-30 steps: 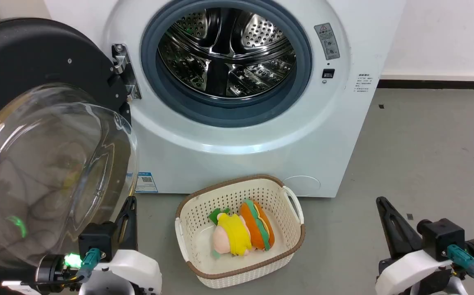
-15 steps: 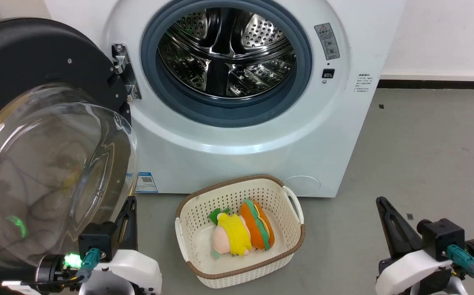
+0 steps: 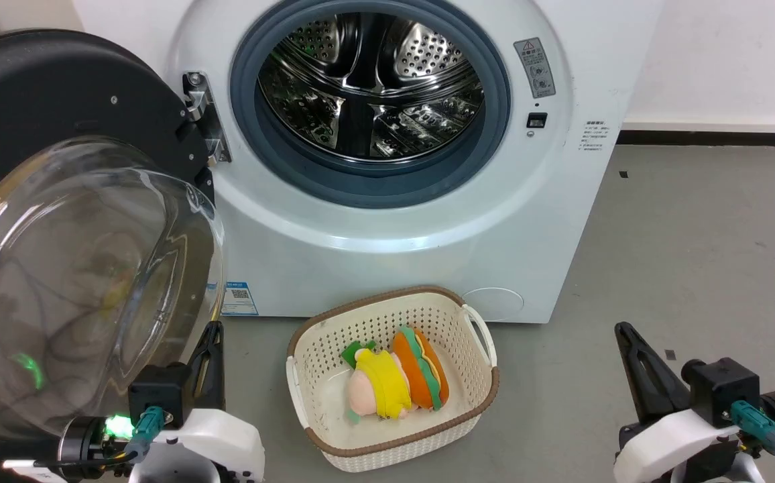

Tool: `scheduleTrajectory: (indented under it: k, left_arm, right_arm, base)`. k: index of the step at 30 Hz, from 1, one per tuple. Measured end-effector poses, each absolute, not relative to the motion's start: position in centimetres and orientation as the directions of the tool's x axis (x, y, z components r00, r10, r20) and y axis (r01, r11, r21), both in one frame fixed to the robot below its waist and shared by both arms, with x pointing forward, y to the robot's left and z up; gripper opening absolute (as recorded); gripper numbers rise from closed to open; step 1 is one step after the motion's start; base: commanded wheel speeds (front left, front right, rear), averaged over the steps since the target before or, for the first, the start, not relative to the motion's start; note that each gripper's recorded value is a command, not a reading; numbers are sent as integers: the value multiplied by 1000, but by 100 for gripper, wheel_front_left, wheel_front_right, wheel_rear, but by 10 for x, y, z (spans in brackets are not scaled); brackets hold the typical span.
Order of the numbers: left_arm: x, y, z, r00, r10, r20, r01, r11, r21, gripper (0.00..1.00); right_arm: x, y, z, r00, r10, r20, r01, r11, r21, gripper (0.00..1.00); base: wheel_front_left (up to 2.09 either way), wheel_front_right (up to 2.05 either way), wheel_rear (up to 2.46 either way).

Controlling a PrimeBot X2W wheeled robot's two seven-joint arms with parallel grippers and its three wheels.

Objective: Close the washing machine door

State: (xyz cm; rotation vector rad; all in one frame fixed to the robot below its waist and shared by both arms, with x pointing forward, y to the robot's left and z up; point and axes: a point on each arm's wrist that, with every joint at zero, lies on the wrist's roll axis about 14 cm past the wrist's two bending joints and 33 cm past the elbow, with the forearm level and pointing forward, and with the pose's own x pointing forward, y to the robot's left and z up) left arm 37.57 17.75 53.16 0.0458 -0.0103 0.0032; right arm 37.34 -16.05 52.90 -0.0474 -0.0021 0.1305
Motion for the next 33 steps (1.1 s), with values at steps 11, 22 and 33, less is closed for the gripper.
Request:
scheduleTrajectory:
  k: [11, 22, 33]
  left_arm:
    - [376, 177, 531, 1000, 3, 9, -3, 999, 46, 100]
    - [376, 177, 533, 1000, 16, 25, -17, 999, 46, 100]
    - [374, 181, 542, 997, 42, 67, -45, 998, 51, 0]
  right_arm:
    - [374, -161, 529, 992, 128, -2, -128, 991, -47, 100]
    - [374, -167, 531, 993, 112, 18, -112, 993, -25, 100]
    - [377, -169, 534, 994, 105, 42, -105, 994, -1, 100]
  base:
    - [0, 0, 0]
    - [0, 0, 0]
    - [0, 0, 0]
